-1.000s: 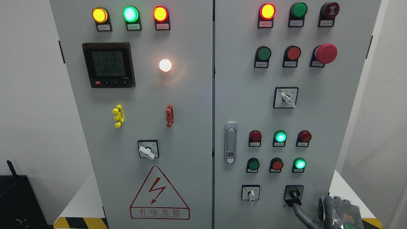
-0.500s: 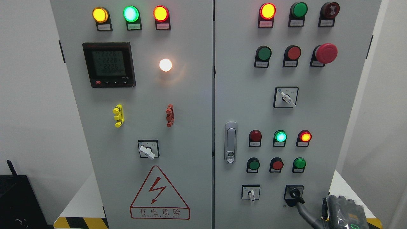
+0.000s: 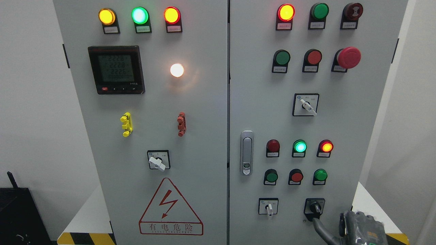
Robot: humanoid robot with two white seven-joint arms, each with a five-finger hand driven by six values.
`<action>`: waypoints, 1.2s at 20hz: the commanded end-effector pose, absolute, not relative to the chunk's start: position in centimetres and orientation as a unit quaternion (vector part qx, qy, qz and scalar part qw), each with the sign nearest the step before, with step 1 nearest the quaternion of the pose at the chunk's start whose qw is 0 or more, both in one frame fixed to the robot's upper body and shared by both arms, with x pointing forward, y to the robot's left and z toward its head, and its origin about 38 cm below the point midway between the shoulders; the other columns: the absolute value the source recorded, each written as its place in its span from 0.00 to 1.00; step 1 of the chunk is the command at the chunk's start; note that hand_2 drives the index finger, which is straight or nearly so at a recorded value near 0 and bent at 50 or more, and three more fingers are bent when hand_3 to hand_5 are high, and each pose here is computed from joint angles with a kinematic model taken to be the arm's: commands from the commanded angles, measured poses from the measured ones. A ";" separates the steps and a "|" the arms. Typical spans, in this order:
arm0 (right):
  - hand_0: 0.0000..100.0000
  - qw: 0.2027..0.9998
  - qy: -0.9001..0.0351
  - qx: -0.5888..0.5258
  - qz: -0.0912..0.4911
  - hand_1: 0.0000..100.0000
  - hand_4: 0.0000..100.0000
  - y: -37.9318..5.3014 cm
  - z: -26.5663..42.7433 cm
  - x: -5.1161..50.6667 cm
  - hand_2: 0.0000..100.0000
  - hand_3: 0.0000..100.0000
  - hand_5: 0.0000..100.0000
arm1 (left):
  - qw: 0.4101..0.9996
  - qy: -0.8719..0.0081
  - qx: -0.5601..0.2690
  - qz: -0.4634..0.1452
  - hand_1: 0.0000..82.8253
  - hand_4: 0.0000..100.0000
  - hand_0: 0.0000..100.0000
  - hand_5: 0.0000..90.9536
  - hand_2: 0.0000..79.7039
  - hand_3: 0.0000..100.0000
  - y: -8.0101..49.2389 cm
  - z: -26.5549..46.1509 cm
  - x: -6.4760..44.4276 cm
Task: Flip black knob to close circuit
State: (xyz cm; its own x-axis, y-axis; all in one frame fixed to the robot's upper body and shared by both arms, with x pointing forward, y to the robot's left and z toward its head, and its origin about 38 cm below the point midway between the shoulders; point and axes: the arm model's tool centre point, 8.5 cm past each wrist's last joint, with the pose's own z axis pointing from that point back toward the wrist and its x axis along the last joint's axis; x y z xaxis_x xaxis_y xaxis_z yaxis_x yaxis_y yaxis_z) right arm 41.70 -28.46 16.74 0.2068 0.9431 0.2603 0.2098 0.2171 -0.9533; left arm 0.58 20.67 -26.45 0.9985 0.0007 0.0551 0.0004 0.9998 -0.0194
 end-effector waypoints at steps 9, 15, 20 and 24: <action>0.00 0.619 -0.688 -0.309 0.220 0.00 0.75 -25.1 14.8 35.3 0.68 0.93 0.72 | 1.000 -0.028 -0.010 0.011 0.00 0.03 0.00 0.00 0.00 0.05 20.7 -26.5 -0.4; 0.00 0.639 -0.753 -0.077 0.133 0.01 0.30 -27.2 15.4 31.2 0.21 0.34 0.17 | 1.000 -0.028 -0.010 0.011 0.00 0.03 0.00 0.00 0.00 0.05 20.7 -26.5 -0.4; 0.00 0.638 -0.767 0.025 0.057 0.00 0.00 -30.0 14.5 29.1 0.00 0.01 0.00 | 1.000 -0.028 -0.010 0.011 0.00 0.03 0.00 0.00 0.00 0.05 20.7 -26.5 -0.4; 0.00 0.625 -0.775 0.092 0.013 0.00 0.02 -31.1 14.3 26.3 0.00 0.03 0.00 | 1.000 -0.028 -0.010 0.011 0.00 0.03 0.00 0.00 0.00 0.05 20.7 -26.5 -0.4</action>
State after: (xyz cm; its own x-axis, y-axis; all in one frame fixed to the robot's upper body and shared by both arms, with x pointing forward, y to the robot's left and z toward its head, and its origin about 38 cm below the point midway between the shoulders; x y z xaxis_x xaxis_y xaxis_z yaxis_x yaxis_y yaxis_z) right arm 30.50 -26.86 12.00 -0.1052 0.0996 0.9894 -0.2116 0.9700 -0.1201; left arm 0.58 20.67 -26.45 0.9985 0.0007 0.0551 0.0004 0.9998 -0.0194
